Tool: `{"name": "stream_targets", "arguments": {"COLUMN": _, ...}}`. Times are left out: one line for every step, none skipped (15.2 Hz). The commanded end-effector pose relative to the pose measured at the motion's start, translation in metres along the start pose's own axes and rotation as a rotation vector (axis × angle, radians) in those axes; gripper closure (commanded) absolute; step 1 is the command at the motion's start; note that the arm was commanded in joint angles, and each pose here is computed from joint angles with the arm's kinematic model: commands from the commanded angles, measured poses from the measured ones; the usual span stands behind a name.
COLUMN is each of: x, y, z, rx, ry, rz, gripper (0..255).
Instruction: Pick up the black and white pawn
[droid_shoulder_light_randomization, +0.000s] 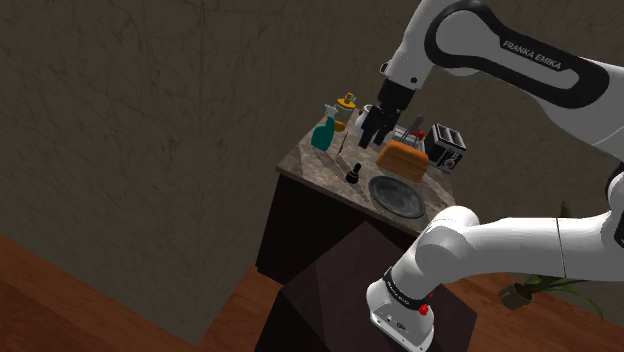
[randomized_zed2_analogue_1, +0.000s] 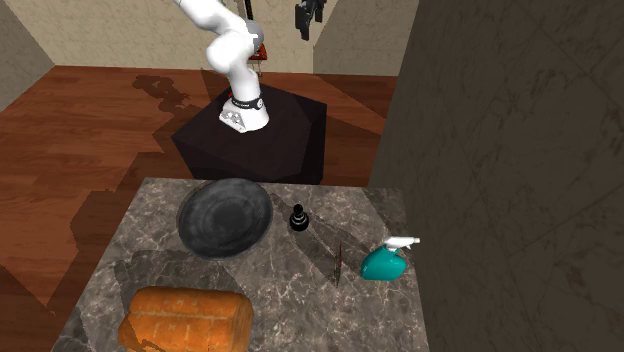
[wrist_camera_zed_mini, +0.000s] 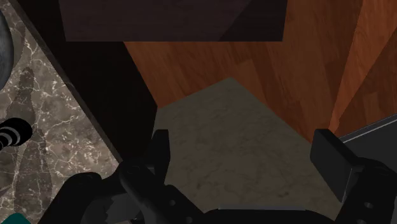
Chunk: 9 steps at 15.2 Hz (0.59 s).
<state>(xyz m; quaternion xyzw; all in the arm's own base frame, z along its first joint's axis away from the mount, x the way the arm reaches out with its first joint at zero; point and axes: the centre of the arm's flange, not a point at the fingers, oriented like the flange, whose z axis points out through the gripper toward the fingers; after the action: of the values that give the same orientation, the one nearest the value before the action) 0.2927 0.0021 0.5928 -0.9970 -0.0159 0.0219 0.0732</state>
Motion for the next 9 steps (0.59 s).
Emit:
{"name": "stream_targets", "arguments": {"x": 0.0, "y": 0.0, "z": 0.0, "rx": 0.0, "ry": 0.0, "rz": 0.0, "gripper": 0}}
{"name": "stream_targets", "arguments": {"x": 0.003, "y": 0.011, "z": 0.006, "rx": -0.001, "ry": 0.001, "rz": -0.002, "gripper": 0}}
{"name": "stream_targets", "arguments": {"x": 0.007, "y": 0.022, "z": 0.012, "rx": -0.001, "ry": 0.002, "rz": -0.004, "gripper": 0}}
{"name": "stream_targets", "arguments": {"x": 0.01, "y": 0.034, "z": 0.018, "rx": -0.002, "ry": 0.003, "rz": -0.006, "gripper": 0}}
{"name": "stream_targets", "arguments": {"x": 0.014, "y": 0.045, "z": 0.023, "rx": -0.003, "ry": 0.003, "rz": -0.008, "gripper": 0}}
{"name": "stream_targets", "arguments": {"x": 0.017, "y": 0.056, "z": 0.029, "rx": -0.003, "ry": 0.004, "rz": -0.01, "gripper": 0}}
{"name": "stream_targets", "arguments": {"x": 0.021, "y": 0.067, "z": 0.035, "rx": -0.004, "ry": 0.005, "rz": -0.012, "gripper": 0}}
{"name": "stream_targets", "arguments": {"x": 0.024, "y": 0.078, "z": 0.041, "rx": -0.005, "ry": 0.006, "rz": -0.014, "gripper": 0}}
{"name": "stream_targets", "arguments": {"x": 0.028, "y": 0.09, "z": 0.047, "rx": -0.005, "ry": 0.007, "rz": -0.016, "gripper": 0}}
